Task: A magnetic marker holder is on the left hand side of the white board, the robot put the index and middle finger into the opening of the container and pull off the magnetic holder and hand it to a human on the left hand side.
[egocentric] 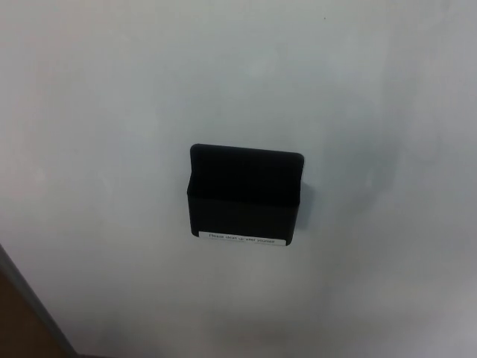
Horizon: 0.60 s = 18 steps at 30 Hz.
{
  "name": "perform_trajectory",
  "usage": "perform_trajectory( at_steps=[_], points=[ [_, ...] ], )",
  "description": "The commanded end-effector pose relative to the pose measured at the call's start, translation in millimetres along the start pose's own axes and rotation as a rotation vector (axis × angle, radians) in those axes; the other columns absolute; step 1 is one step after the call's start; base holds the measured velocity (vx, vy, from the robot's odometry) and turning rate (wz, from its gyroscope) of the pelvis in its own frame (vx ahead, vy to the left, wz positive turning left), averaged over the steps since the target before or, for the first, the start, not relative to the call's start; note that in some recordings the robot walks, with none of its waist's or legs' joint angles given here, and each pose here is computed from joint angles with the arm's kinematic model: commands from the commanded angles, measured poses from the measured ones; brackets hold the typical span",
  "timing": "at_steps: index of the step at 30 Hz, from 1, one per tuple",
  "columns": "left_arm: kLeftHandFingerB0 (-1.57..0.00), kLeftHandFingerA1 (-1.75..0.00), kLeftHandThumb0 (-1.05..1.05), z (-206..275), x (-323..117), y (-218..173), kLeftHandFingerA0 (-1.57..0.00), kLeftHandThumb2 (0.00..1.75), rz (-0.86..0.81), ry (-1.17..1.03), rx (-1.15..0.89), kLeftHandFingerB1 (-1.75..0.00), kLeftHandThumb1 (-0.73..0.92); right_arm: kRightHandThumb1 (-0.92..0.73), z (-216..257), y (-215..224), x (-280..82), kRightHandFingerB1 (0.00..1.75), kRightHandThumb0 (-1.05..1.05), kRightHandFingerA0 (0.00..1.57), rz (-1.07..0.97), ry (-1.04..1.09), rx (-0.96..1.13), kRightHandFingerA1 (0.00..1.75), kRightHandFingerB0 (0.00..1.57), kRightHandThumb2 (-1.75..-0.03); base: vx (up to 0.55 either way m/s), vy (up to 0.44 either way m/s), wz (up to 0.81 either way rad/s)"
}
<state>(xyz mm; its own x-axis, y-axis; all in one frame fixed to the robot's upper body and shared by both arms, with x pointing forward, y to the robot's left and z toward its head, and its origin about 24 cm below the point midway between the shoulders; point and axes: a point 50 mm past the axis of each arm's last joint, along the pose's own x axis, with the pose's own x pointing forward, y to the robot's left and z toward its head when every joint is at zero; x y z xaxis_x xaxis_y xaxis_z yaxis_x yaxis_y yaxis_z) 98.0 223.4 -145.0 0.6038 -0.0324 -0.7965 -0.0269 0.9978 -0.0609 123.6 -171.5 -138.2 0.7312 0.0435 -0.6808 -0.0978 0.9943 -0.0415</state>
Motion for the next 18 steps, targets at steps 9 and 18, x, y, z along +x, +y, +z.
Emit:
perform_trajectory(
  at_steps=[9,18],
  points=[
    [-0.23,-0.48,-0.81,105,-56,7,-0.35,0.85,-0.187,-0.71,0.344,-0.41,0.49,-0.83,24,-1,-11,0.33,-0.62,0.57,-0.077,-0.367,0.106,0.45,0.37,-0.66,0.0,0.0,0.0],
    [-0.19,-0.44,-0.81,188,-125,1,-0.28,0.83,-0.28,-0.985,0.636,-0.38,0.47,-0.83,25,-6,-12,0.34,-0.65,0.57,-0.092,-0.375,0.045,0.44,0.41,-0.65,0.0,0.0,0.0]
  ],
)
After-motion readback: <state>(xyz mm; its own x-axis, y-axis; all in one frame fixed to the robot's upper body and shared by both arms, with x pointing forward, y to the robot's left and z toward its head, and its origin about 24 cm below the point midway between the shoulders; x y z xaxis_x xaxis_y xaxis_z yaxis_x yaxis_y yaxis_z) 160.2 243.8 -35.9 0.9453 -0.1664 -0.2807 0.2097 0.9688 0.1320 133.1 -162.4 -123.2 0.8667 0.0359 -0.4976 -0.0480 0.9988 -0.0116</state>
